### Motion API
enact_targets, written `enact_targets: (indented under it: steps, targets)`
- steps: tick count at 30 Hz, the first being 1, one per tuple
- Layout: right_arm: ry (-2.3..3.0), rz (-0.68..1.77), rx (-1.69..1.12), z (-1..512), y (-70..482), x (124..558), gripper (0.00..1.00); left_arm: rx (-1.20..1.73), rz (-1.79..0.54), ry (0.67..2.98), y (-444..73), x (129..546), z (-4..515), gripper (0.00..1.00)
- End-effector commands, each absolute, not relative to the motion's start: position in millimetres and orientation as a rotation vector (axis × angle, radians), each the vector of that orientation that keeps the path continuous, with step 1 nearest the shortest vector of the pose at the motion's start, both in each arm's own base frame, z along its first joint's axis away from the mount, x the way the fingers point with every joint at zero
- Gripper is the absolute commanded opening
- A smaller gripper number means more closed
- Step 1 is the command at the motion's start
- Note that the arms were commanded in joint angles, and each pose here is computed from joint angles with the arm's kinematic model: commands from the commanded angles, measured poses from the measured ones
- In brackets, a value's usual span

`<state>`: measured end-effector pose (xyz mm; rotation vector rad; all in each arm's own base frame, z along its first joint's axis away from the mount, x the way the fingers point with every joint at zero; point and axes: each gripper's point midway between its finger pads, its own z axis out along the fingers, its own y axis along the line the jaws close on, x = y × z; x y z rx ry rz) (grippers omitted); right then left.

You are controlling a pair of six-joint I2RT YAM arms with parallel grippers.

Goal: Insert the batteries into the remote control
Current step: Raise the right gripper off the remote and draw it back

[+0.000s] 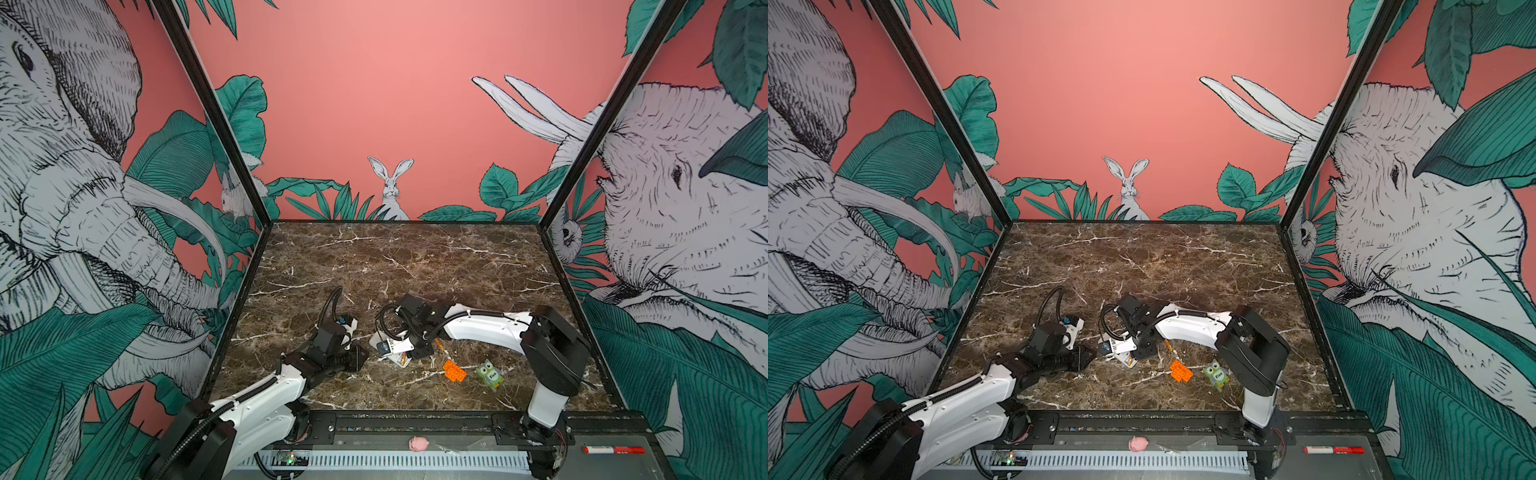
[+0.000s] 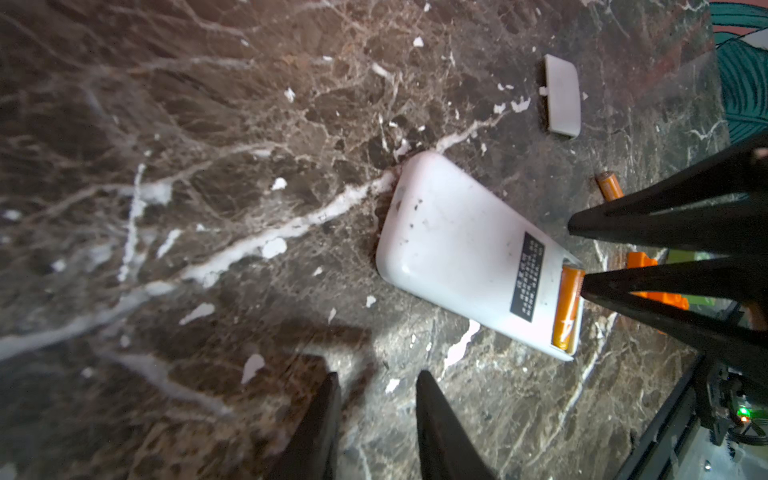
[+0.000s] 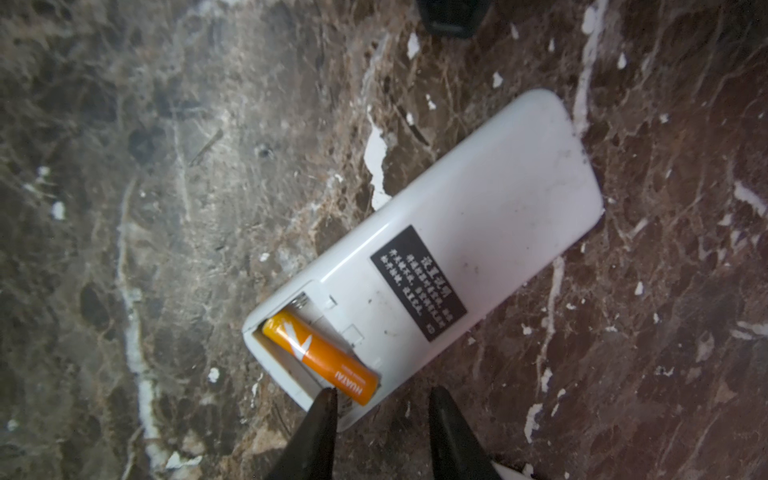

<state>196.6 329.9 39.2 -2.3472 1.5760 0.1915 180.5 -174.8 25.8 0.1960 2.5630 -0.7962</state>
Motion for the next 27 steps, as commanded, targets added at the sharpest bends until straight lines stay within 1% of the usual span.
enact_targets:
  steps: [1,8,11,16,20,22,23,26,27]
  targets:
    - [1.571,0.229,-2.382,38.2,328.6,186.1,0.37,0.177,-0.77,2.601,-168.3,174.4,16.4,0.33]
    - [1.576,0.223,-2.394,33.1,329.0,186.3,0.34,0.173,-0.77,2.602,-167.9,174.2,16.4,0.33]
    - [1.583,0.214,-2.379,35.4,328.9,187.9,0.31,0.175,-0.769,2.599,-167.8,174.2,17.0,0.33]
    - [1.664,0.241,-2.211,56.3,335.8,192.5,0.29,0.18,-0.77,2.597,-168.5,174.8,19.6,0.33]
    - [1.769,0.281,-2.02,80.0,336.6,194.3,0.32,0.184,-0.773,2.585,-169.3,176.3,24.7,0.34]
    - [1.828,0.322,-1.92,90.7,335.6,192.4,0.36,0.191,-0.773,2.578,-170.0,177.7,28.3,0.34]
    - [1.844,0.348,-1.858,99.8,336.2,192.0,0.4,0.192,-0.773,2.577,-170.3,178.2,29.4,0.34]
    - [1.915,0.473,-1.705,112.6,341.3,186.5,0.62,0.195,-0.781,2.569,-172.0,179.9,32.7,0.35]
    - [1.955,0.488,-1.645,113.5,342.2,188.2,0.67,0.192,-0.784,2.57,-172.3,180.4,33.1,0.35]
